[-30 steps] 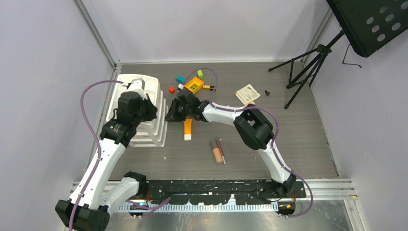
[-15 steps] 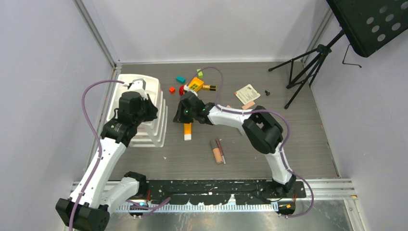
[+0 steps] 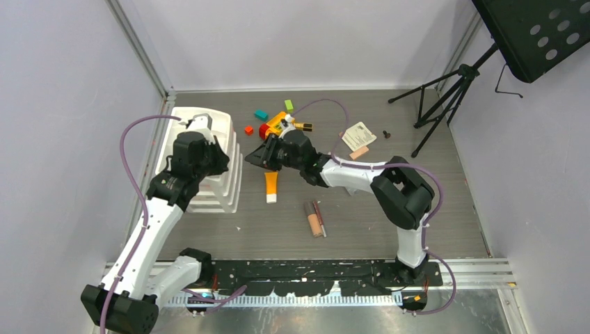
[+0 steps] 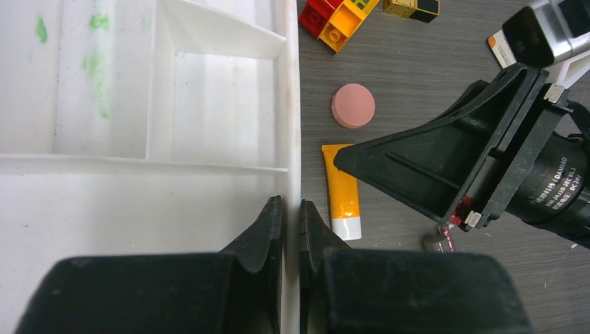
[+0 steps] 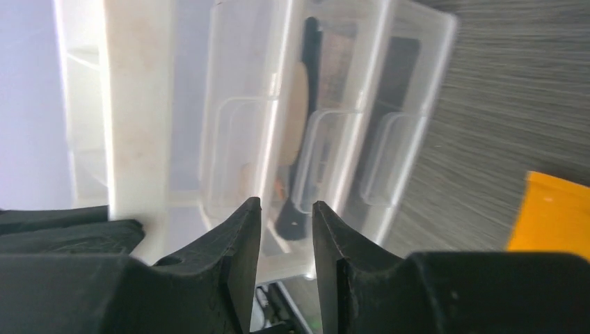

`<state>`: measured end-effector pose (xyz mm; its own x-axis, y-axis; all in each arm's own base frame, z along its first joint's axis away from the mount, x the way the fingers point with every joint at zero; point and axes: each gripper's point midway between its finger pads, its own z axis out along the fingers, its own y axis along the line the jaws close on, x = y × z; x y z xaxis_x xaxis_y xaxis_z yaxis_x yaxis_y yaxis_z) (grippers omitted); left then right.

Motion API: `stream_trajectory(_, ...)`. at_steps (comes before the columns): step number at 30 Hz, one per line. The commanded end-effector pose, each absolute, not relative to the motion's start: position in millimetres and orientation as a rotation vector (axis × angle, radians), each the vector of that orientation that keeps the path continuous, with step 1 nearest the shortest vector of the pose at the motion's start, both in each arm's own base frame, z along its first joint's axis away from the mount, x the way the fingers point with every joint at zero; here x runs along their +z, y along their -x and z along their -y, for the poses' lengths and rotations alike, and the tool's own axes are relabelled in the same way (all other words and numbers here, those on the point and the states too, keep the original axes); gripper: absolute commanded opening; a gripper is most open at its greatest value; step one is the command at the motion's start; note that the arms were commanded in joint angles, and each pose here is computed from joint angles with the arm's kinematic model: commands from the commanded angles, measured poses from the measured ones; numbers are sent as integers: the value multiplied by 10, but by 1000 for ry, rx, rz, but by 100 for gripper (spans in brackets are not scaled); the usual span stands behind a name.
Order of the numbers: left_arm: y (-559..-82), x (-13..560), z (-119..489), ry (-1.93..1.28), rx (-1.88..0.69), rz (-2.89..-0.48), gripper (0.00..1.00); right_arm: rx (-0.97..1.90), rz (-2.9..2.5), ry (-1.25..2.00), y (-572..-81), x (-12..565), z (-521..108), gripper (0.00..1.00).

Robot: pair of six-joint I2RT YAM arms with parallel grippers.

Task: Organize the makeup
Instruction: Open the drawer in the storage box.

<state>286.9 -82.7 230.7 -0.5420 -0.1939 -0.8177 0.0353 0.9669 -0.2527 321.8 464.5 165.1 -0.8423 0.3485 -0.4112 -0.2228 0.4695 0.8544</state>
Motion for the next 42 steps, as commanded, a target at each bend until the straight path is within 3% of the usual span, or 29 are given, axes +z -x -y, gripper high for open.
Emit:
stream_trajectory(1,-2965,2678,986,121,-418,-2022,0,1737,-1939,-141,-3136,2213,-4852,40)
stream_trajectory(13,-2915,2863,1163,114,-557,-1988,0,2019,-1788,-283,-3121,2401,-4899,50)
stream_trajectory(20,-2916,2983,1164,129,-575,-1948,0,2057,-1770,-353,-3162,2318,-4895,63)
stream_trajectory(32,-2921,2981,1197,145,-606,-1939,0,2162,-1653,-404,-3171,2404,-4837,62)
stream_trajectory(42,-2933,3014,1251,147,-645,-1932,0,2225,-1609,-441,-3217,2362,-4879,75)
